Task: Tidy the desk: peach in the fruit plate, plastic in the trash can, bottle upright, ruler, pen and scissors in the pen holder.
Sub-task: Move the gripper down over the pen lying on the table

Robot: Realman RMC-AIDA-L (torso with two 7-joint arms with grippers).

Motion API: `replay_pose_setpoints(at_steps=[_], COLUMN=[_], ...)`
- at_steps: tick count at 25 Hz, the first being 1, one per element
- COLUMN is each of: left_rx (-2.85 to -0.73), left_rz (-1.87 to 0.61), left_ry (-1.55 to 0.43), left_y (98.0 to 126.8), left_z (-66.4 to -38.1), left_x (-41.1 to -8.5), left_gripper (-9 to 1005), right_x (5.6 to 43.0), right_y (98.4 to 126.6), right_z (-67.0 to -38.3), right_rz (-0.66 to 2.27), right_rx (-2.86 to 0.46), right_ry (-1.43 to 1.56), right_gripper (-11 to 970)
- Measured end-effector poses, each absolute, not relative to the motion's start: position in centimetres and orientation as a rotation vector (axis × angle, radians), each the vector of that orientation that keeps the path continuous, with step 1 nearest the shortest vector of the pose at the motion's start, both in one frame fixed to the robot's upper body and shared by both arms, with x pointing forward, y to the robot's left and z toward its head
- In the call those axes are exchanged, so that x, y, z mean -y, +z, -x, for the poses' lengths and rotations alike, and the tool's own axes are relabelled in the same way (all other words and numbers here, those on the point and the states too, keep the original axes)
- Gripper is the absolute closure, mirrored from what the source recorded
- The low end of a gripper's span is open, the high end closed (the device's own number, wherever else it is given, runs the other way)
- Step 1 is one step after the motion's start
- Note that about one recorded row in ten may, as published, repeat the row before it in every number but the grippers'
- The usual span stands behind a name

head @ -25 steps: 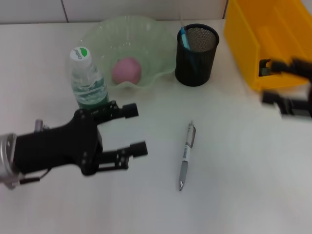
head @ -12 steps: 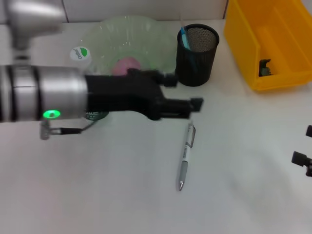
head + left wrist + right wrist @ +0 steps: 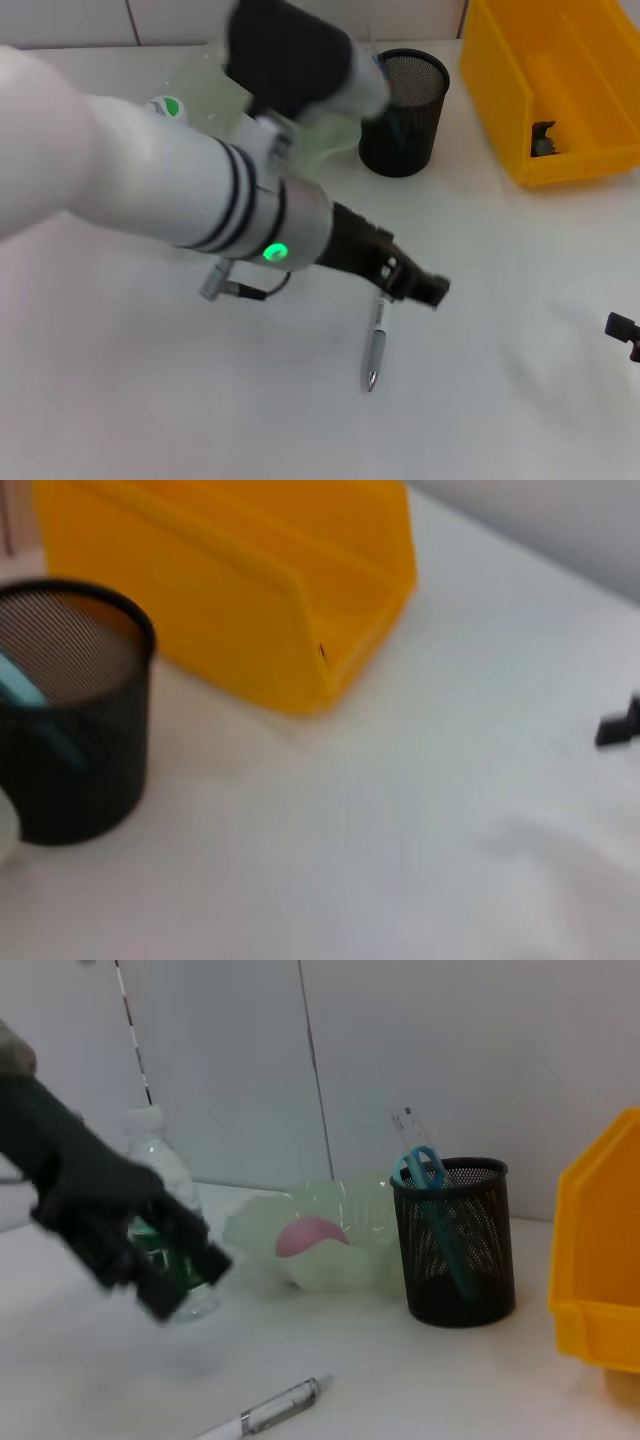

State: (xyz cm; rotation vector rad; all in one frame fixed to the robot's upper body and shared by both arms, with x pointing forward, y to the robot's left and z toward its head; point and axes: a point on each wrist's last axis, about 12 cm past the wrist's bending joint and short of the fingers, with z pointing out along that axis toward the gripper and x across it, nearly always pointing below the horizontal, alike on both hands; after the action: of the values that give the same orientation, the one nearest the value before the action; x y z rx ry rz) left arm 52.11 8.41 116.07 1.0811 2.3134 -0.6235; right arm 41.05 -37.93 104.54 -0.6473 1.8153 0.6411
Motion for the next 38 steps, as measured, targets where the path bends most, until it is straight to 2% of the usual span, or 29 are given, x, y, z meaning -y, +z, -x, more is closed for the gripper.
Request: replay_pose_setpoints(at_steps=[4,14,34,38], left_rx=[-2.331,-2.292,-2.316,-2.328], left_rz=[-1.153,-1.271,-1.35,-1.373], left_ry=[-0.564,-0.453,-0.386,-0.319], left_y=[114.5,113.2,110.7,110.2], left_z=[-52.5,-52.8,-52.8,-52.9], left_x=[-7.6,-6.7,-6.5,-7.1], left_gripper=[185,185,185,185], right_x=[37.9,37.7,36.9,37.0], right_y=[104.5,104.3,103.8,103.8], right_z=[-41.1,-41.5,-42.4,-42.5], right_rz=[0.647,0.639,0.627,0.626], right_rx=[-1.815,-1.823,-1.823,-1.822], right_ry=[0.641,0.633,0.657,0.655], right_gripper=[133,134,134,134])
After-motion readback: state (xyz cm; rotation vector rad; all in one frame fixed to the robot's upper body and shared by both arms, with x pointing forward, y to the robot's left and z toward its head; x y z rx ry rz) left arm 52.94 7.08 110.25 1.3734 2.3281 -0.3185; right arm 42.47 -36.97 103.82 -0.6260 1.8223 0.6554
